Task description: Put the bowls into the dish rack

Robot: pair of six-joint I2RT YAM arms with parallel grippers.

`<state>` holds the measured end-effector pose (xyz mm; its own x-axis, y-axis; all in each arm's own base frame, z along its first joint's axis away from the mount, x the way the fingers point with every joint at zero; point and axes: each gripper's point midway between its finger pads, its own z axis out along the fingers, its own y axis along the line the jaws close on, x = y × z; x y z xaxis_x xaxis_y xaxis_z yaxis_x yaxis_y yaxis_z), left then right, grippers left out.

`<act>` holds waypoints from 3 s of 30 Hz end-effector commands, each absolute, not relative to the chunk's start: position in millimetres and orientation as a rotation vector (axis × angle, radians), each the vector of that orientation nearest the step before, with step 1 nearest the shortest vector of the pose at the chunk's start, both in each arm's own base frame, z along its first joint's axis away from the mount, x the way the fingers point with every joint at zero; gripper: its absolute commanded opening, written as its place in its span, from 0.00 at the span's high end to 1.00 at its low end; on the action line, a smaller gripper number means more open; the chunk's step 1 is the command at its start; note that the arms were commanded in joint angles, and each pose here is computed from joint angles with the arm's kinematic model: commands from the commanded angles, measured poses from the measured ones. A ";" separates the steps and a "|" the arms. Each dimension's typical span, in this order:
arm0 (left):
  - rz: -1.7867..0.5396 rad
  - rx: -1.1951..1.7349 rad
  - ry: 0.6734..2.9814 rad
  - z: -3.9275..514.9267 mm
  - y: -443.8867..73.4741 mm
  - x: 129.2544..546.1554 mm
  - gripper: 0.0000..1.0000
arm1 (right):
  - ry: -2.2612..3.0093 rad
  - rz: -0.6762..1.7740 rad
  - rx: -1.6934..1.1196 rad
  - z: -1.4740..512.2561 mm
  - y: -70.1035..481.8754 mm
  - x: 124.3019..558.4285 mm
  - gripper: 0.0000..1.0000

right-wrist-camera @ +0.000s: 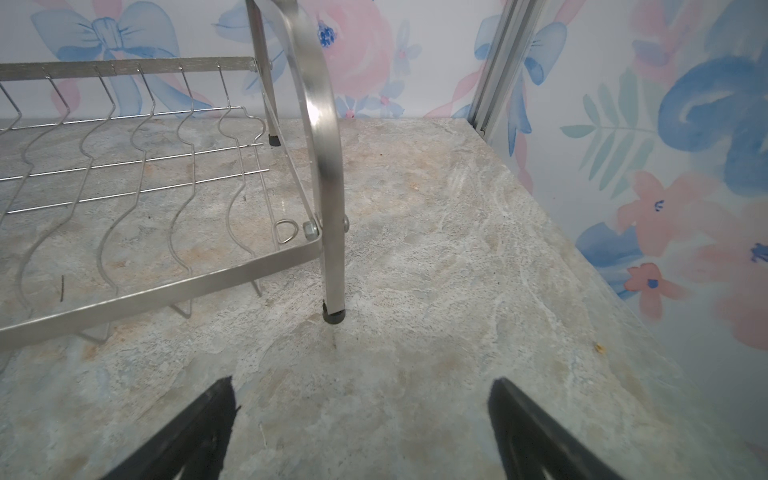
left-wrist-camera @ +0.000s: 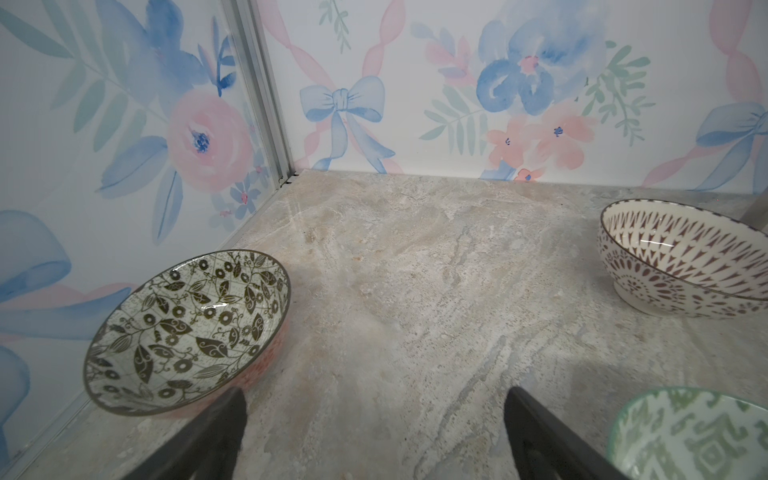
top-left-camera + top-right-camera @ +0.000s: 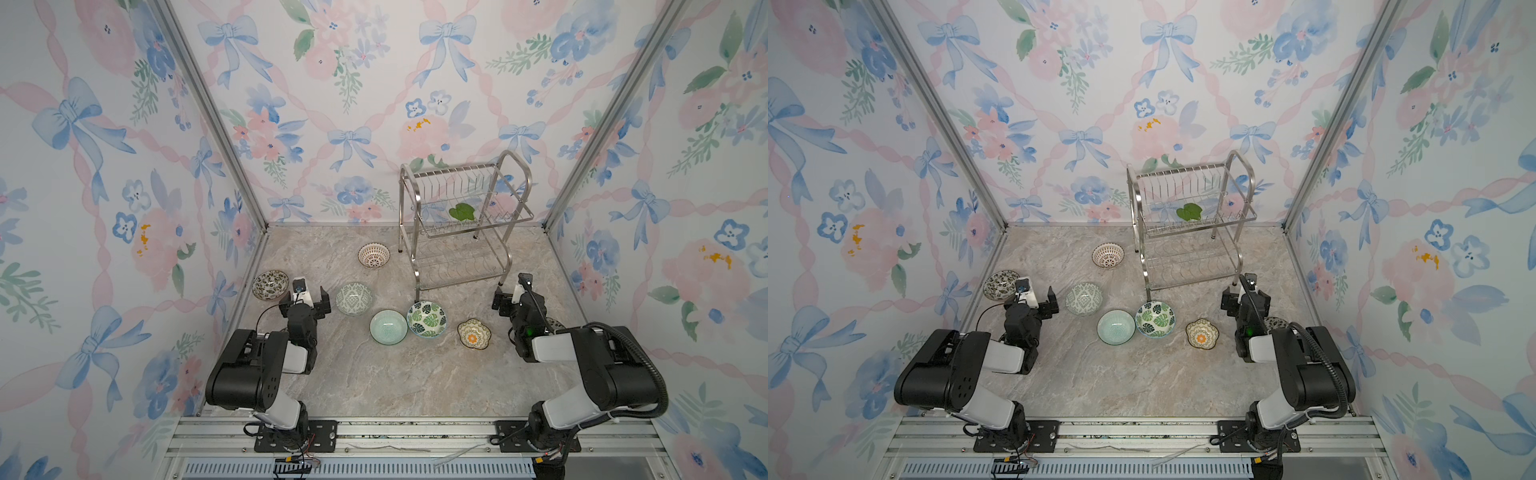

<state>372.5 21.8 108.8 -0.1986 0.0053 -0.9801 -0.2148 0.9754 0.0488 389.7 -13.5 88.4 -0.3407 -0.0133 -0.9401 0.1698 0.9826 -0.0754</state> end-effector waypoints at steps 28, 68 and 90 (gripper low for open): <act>-0.475 -0.187 1.878 186.9 -134.9 379.1 0.02 | 1.868 0.090 0.634 211.6 -55.9 376.3 0.03; -0.325 -0.065 2.055 184.9 -200.5 379.1 0.02 | 1.989 0.439 0.336 173.5 67.6 449.1 0.03; -0.398 0.047 2.019 201.1 -213.7 371.7 0.02 | 2.158 0.039 0.349 126.8 43.8 442.2 0.31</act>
